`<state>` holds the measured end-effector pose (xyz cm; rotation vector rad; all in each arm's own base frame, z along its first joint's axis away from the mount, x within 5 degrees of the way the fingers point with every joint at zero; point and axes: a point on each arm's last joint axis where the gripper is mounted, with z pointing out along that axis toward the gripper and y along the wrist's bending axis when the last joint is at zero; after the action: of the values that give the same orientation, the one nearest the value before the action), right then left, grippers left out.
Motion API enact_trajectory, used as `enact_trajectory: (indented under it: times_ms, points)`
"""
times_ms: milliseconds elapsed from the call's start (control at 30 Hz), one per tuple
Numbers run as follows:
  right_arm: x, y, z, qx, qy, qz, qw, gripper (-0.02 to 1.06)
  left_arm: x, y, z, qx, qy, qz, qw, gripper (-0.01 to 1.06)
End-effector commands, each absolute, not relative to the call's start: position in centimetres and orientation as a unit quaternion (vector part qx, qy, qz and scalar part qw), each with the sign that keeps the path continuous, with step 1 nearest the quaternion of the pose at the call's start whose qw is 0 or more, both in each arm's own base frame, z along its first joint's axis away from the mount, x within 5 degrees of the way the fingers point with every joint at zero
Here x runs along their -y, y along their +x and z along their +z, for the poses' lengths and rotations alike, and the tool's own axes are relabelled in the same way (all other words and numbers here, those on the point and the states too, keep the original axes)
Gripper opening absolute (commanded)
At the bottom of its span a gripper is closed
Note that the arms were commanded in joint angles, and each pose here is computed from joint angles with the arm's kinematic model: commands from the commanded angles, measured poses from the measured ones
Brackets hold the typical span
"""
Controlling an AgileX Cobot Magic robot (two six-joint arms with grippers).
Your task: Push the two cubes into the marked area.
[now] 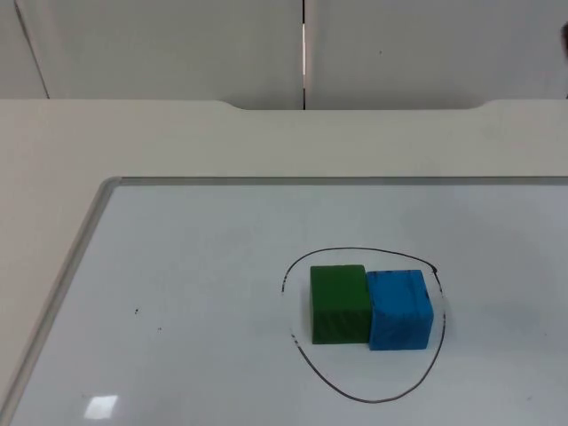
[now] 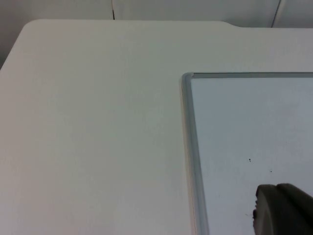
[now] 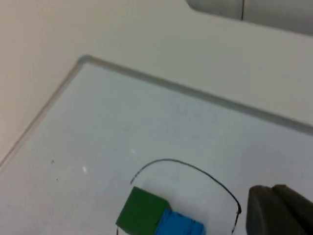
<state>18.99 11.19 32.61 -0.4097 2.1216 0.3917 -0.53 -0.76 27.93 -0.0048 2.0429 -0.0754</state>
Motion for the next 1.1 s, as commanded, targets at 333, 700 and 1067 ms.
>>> enact_trajectory:
  times_ms: [333, 700, 1067]
  points:
    - [-7.0, 12.1, 35.9, -0.811, -0.201, 0.150, 0.529, 0.00, 0.5, -0.5, 27.5, -0.857, -0.006, -0.013, 0.514, 0.00]
    - [-4.2, 7.3, 33.0, -0.810, -0.200, 0.151, 0.530, 0.00, 0.5, -0.5, 27.5, -0.857, -0.006, -0.013, 0.514, 0.00]
    - [-1.6, 2.9, 30.0, -0.822, -0.201, 0.145, 0.513, 0.00, 0.5, -0.5, 27.5, -0.857, -0.006, -0.013, 0.514, 0.00]
